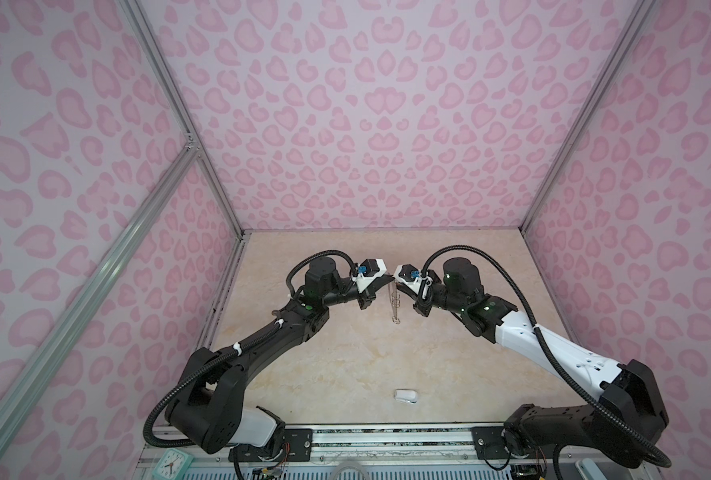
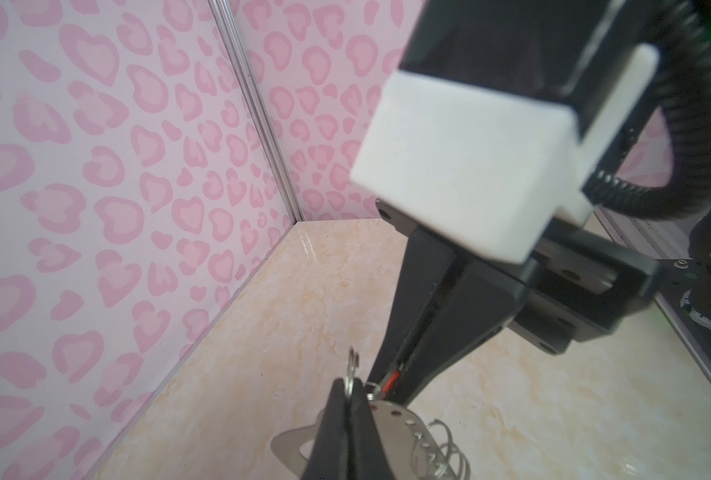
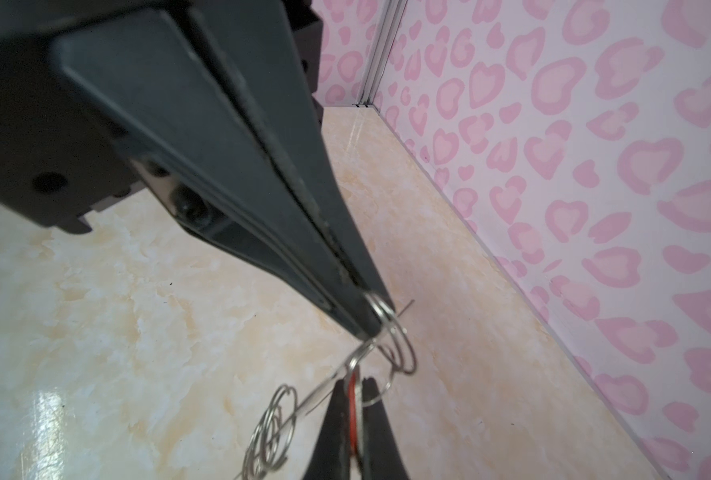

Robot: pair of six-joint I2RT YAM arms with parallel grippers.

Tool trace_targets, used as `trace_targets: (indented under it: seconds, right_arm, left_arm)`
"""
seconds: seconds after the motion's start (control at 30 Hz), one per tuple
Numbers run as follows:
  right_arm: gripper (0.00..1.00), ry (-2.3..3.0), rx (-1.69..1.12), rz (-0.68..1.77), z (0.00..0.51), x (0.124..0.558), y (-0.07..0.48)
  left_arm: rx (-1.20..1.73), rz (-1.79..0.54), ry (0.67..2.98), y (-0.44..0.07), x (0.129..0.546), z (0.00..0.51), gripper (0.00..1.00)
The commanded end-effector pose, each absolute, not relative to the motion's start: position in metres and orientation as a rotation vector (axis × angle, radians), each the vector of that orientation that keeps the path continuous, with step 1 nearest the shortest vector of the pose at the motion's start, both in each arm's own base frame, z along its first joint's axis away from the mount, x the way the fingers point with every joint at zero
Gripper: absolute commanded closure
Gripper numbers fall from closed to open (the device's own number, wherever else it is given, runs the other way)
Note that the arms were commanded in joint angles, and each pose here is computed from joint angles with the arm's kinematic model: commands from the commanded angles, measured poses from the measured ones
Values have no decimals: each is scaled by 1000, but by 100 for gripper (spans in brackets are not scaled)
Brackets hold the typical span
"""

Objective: Put the keys on the keyring

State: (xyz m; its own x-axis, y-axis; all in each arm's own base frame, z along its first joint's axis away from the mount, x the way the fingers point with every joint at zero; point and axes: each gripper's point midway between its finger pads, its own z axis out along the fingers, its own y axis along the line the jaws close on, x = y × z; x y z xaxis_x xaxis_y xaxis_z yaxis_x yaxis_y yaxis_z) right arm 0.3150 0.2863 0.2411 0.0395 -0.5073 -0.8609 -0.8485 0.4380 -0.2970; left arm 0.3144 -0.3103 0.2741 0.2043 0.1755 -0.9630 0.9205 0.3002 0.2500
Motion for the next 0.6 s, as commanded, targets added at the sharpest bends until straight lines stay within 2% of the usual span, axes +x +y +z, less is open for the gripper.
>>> trace_targets:
  seconds: [0.0, 0.57]
  right_arm:
    - [100, 1633, -1268, 338, 235, 314, 283]
    - [100, 1612, -1285, 305, 246, 314, 281]
  left_arm:
    - [1170, -706, 1242, -309, 312, 280, 97]
    - [1192, -685, 1265, -305, 309, 270, 97]
